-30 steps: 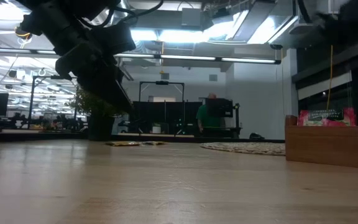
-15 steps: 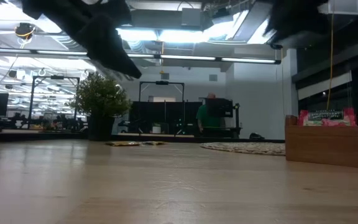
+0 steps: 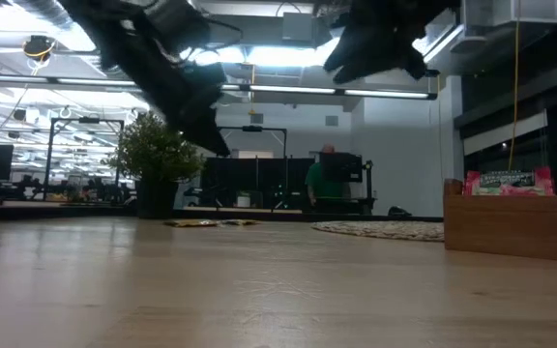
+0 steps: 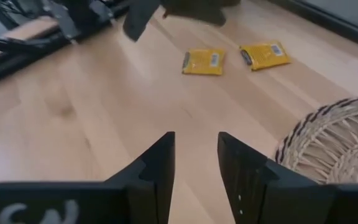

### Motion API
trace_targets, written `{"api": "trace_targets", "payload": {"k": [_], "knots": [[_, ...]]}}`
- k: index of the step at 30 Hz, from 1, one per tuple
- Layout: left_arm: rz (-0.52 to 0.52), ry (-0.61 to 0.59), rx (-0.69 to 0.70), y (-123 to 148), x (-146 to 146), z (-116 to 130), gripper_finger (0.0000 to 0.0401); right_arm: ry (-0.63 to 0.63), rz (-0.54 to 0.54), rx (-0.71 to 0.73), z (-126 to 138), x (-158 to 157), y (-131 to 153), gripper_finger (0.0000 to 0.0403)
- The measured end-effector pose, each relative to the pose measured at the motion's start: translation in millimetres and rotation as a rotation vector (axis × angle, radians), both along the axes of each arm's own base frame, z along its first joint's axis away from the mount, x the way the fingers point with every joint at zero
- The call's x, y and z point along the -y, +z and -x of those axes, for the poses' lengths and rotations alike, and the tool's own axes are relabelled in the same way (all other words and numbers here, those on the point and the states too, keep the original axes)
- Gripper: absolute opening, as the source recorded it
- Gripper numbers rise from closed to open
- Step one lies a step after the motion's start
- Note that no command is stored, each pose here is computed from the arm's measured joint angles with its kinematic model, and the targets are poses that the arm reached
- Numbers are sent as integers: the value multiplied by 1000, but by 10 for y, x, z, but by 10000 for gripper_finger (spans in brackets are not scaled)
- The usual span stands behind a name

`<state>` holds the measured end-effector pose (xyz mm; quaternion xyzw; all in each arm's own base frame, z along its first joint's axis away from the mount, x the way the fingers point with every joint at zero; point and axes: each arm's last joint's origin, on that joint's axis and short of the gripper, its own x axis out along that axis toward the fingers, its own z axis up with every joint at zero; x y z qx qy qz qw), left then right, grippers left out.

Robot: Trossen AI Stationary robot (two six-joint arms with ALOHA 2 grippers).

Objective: Pick & Place Tea
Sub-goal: Put the top orange tea bag into the right slot of the wooden organizer

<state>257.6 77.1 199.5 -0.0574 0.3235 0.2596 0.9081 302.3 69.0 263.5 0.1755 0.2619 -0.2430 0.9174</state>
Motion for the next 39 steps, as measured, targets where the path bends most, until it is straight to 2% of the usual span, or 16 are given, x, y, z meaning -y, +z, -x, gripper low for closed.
{"api": "trace_targets", "payload": {"k": [2,7,11,14,22,27,30,39], "knots": [[4,-6,-23,26,-113,-91,3,-4,-11,-20,-49,32,-66,122],[5,-43,-183,-4,-346,-354,2,27,-94,-61,-133,67,-198,122],[24,-73,-268,-56,-535,-519,2,75,-153,-61,-154,50,-208,122],[70,-84,-314,-103,-685,-588,2,96,-189,-62,-147,4,-209,122],[171,-13,-369,-357,-1023,-619,2,146,-193,-53,-121,-123,-190,122],[254,-9,-426,-657,-1057,-636,3,151,-192,-55,-117,-136,-190,122],[277,-11,-439,-735,-1033,-670,2,152,-189,-55,-117,-136,-190,122],[295,-72,-531,-777,-700,-750,2,153,-186,-57,-116,-135,-191,122]]}}
